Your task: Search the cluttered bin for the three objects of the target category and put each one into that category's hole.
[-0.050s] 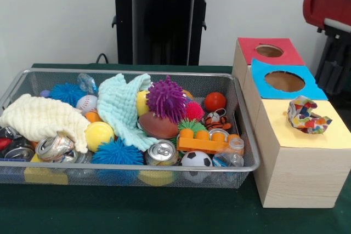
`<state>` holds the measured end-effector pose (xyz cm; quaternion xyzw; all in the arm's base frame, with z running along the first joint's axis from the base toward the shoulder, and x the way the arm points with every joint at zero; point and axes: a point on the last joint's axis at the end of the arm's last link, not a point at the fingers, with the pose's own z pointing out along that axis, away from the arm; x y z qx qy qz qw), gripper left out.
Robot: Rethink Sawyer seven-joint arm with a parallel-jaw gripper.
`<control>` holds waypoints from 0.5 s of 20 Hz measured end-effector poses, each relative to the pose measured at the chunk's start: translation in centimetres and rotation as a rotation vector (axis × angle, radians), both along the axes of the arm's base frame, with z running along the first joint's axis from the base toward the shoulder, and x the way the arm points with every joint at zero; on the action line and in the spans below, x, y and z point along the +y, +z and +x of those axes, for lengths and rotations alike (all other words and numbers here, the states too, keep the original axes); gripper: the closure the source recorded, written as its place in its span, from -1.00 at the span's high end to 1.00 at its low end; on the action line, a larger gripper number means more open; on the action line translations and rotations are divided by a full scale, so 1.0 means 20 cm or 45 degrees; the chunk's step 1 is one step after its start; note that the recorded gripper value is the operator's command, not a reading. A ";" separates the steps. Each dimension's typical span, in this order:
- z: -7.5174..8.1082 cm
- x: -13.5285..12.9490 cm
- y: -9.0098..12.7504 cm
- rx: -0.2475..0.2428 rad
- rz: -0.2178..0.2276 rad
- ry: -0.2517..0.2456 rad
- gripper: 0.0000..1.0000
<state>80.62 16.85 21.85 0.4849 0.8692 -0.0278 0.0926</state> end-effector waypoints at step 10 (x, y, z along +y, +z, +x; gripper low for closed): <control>0.04 -0.02 -0.05 -0.068 -0.030 0.014 -1.00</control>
